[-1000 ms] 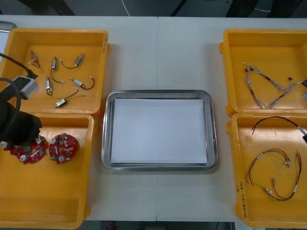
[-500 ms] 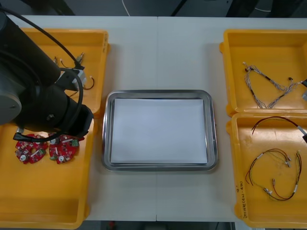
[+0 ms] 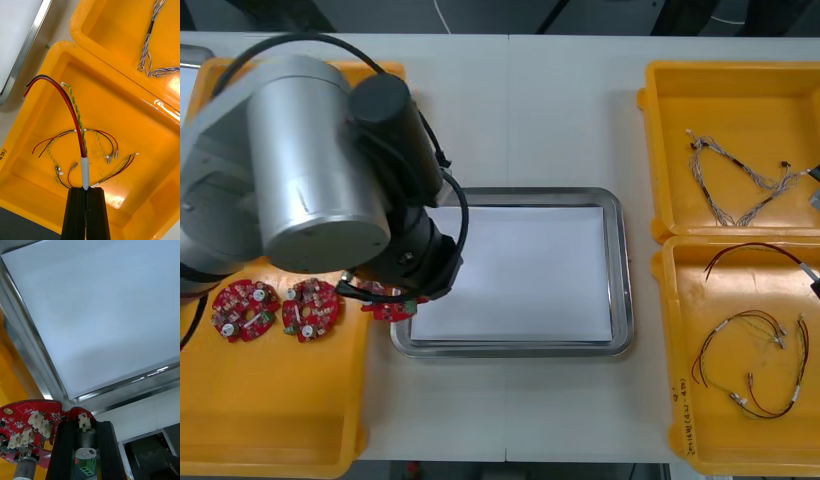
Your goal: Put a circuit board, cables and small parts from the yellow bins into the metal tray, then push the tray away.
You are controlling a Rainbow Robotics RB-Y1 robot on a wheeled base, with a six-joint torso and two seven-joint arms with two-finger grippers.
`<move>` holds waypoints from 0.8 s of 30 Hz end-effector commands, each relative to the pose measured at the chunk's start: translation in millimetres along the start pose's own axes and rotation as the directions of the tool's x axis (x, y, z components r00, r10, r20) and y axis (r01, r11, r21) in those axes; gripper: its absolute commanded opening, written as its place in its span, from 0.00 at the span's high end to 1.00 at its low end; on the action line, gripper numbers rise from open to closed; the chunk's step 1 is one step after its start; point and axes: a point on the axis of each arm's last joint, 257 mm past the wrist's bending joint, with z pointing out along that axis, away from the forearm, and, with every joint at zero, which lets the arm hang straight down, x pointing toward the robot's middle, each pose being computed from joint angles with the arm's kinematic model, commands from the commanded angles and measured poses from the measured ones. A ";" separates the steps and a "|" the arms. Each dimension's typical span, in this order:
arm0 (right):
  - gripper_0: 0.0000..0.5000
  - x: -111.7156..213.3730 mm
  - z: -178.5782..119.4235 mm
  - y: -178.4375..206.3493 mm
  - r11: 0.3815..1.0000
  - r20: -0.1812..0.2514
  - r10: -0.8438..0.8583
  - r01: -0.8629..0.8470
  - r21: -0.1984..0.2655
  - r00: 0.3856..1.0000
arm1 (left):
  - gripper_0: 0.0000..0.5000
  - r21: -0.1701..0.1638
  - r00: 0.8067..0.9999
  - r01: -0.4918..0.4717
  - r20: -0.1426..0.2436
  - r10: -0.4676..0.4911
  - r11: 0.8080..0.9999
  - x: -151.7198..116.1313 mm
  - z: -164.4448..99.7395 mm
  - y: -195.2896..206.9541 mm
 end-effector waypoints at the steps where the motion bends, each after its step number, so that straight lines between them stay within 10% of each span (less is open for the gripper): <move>1: 1.00 -7.1 -9.5 -5.6 0.998 0.014 -0.047 0.046 0.042 0.999 | 0.99 0.031 0.997 0.062 0.051 -0.063 0.998 -13.7 12.4 -35.9; 24: 1.00 -6.5 -9.2 -5.5 0.998 0.013 -0.045 0.044 0.041 0.999 | 0.99 0.024 0.995 0.099 0.028 -0.099 0.995 -12.5 83.0 -55.4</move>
